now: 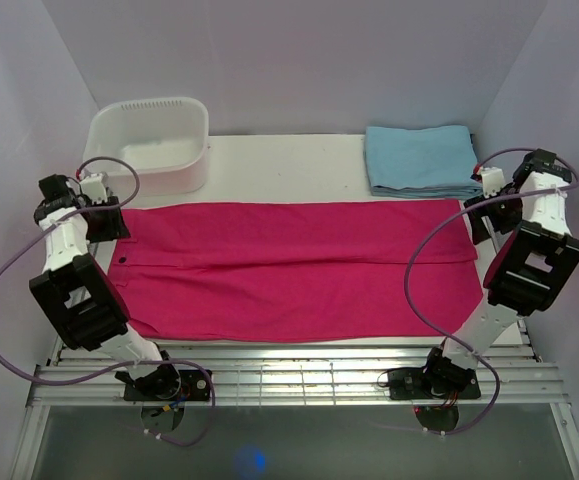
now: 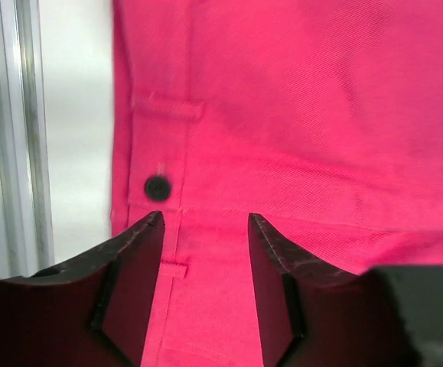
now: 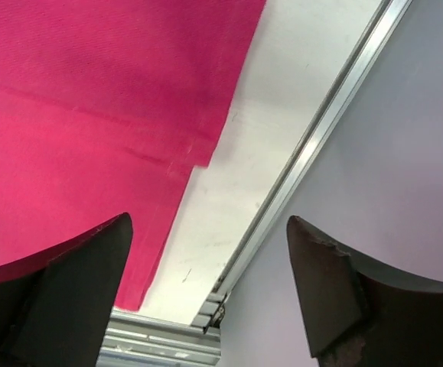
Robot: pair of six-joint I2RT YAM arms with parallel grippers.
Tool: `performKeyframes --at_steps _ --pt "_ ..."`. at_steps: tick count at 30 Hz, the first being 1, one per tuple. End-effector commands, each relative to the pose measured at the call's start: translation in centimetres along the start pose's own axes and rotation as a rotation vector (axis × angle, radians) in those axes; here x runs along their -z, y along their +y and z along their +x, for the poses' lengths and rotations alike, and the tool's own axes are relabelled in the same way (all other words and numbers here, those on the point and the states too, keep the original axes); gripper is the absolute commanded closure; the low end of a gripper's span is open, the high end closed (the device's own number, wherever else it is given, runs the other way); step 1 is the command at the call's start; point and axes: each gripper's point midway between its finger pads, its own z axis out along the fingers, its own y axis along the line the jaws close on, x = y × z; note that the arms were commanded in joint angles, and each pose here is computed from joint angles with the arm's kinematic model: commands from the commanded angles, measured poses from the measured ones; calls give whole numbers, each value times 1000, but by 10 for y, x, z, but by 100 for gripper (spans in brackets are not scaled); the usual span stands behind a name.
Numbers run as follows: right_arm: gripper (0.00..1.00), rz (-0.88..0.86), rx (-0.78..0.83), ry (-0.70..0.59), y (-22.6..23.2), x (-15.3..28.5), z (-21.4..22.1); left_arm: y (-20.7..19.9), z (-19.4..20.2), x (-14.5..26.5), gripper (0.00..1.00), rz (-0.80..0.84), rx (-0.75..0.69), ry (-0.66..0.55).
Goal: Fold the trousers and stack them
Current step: Flatten the trousers out
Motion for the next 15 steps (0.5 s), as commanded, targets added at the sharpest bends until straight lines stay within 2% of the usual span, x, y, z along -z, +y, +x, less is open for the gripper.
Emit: performKeyframes --at_steps 1,2,3,7,10,15 --pt "15 -66 74 -37 35 39 11 -32 -31 19 41 66 -155 -87" --pt "22 -122 86 -17 52 33 20 -36 -27 15 36 72 -168 -76" --pt "35 -159 90 -8 65 29 24 -44 -29 9 36 79 -188 -74" --pt "60 -247 107 63 108 6 52 -52 -29 -19 38 71 -173 -64" --pt "68 -252 120 120 125 -19 71 -54 -27 -41 41 52 -145 -46" --pt "76 -187 143 228 116 -58 100 -38 -19 -81 49 0 -62 6"
